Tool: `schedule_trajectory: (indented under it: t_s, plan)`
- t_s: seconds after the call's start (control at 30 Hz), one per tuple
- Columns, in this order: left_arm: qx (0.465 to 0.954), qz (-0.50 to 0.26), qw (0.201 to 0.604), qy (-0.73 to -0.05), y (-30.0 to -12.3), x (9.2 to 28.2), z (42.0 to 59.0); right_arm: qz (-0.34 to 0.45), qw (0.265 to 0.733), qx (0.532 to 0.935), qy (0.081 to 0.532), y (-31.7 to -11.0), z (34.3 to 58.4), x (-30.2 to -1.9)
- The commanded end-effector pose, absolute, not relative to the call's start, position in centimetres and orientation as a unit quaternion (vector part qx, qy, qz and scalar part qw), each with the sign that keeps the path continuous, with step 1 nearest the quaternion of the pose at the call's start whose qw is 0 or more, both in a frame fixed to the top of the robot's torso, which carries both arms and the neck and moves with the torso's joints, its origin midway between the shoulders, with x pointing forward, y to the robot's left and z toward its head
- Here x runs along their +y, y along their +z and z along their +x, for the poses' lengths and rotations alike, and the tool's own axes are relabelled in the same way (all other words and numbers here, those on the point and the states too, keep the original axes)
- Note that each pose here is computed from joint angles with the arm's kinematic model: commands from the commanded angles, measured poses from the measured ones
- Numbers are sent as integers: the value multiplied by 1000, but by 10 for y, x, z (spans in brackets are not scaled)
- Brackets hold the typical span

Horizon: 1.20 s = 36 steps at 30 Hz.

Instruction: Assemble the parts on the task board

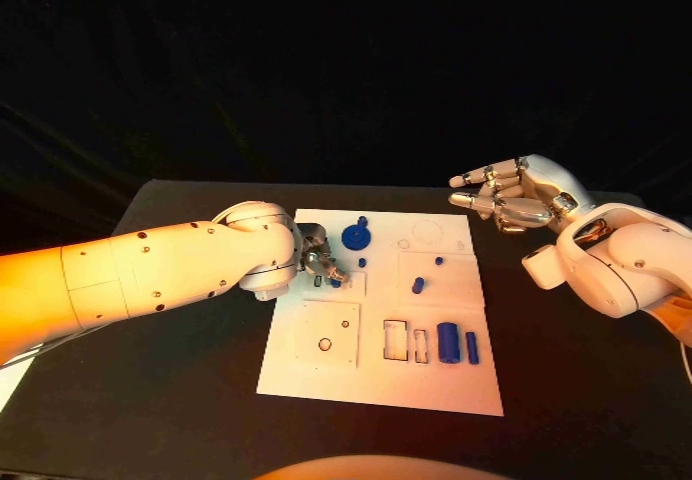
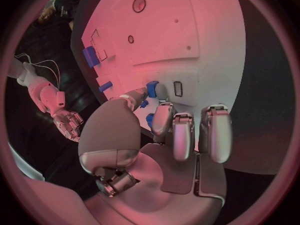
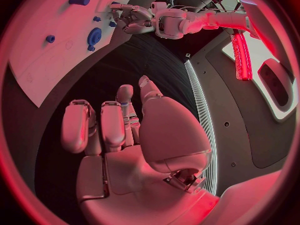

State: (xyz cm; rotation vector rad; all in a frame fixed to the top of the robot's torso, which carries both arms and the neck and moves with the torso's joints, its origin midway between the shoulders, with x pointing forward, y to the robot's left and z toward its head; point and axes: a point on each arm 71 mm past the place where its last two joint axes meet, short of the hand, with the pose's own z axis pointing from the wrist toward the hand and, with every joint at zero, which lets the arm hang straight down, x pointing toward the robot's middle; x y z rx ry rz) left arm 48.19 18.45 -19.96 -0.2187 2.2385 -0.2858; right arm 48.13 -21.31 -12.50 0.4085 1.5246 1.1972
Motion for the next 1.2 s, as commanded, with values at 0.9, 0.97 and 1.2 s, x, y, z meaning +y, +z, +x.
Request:
schedule_trajectory:
  t_s: [0.9,0.97,1.2]
  plan:
    - [887,-104,436,-112,-187,201,479,169,549,646,503,-125,482,-215]
    - [886,-106,435,-122,-182,201,479,169,549,646,503,-126,482,-215]
    - [887,-130,411,-163,-156,208,488,170,549,646,502,-126,483,-216]
